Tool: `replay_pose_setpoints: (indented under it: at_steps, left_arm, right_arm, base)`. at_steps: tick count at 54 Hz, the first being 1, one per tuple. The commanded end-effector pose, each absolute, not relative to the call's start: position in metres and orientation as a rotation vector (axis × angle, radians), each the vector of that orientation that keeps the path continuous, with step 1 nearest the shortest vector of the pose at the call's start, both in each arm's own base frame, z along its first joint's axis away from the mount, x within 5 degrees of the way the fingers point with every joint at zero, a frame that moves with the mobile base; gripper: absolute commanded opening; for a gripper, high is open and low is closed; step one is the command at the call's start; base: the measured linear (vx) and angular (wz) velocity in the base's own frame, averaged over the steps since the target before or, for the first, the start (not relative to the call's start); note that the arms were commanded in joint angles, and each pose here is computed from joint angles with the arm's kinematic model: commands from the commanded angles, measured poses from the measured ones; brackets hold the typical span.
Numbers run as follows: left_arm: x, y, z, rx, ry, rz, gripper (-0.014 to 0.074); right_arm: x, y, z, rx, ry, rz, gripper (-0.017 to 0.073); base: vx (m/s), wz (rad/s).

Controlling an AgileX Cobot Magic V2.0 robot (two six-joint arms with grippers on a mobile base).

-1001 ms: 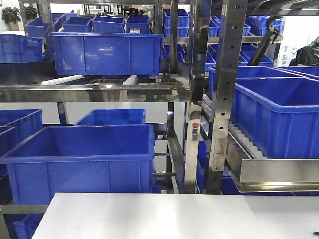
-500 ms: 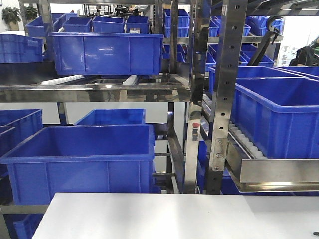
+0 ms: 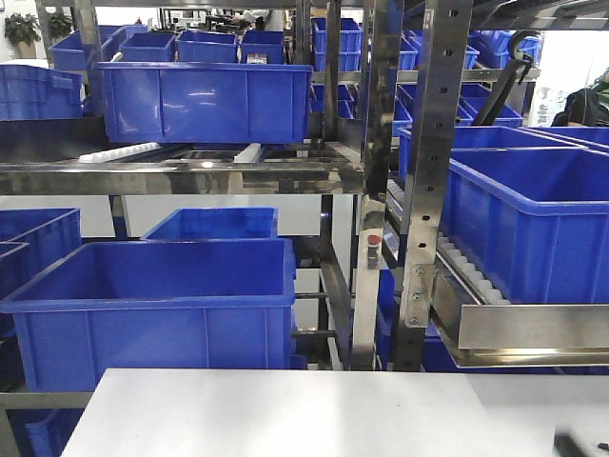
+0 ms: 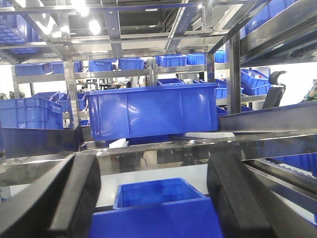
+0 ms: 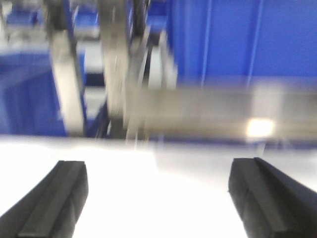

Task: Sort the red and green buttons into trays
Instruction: 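Close the right gripper on the red button and lift it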

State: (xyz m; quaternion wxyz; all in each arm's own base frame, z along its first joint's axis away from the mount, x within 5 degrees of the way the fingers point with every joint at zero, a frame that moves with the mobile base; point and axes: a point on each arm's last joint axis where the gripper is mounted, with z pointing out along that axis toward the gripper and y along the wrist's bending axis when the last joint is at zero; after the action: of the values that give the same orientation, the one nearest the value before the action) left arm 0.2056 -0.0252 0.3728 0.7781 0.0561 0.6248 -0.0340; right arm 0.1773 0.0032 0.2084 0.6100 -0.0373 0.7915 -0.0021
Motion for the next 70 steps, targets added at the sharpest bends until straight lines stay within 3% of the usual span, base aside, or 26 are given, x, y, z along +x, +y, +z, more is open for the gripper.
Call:
replay_pose_setpoints:
  at_steps: [1, 9, 22, 33, 60, 66, 70]
  left_arm:
    - [0.201, -0.025, 0.394, 0.104, 1.224, -0.090, 0.0584]
    - [0.201, -0.025, 0.394, 0.104, 1.224, -0.090, 0.0583]
    - [0.201, -0.025, 0.394, 0.104, 1.226, -0.090, 0.0578]
    - [0.201, -0.025, 0.394, 0.104, 1.230, -0.090, 0.0578]
    - [0.201, -0.025, 0.394, 0.106, 1.231, -0.088, 0.0578]
    - [0.201, -0.025, 0.393, 0.106, 1.240, -0.087, 0.0578]
    - [0.201, -0.025, 0.392, 0.107, 1.250, -0.086, 0.0578]
  right_arm:
    - [0.164, 0.014, 0.194, -0.170, 1.684, 0.091, 0.0587]
    - [0.151, 0.019, 0.160, -0.143, 1.735, 0.205, 0.0581]
    - [0.160, 0.023, 0.132, -0.183, 1.773, 0.246, 0.0581]
    - [0.181, 0.027, 0.106, -0.243, 1.875, 0.283, 0.0581]
    - [0.250, 0.036, 0.070, -0.307, 1.842, 0.392, 0.0577]
    - [0.260, 0.036, 0.070, -0.306, 1.819, 0.393, 0.0521]
    - [0.261, 0.036, 0.070, -0.302, 1.817, 0.395, 0.0384]
  base:
    - [0.00, 0.00]
    - [0.00, 0.00]
    - [0.00, 0.00]
    - [0.00, 0.00]
    - [0.00, 0.00]
    - [0.00, 0.00]
    - [0.00, 0.00]
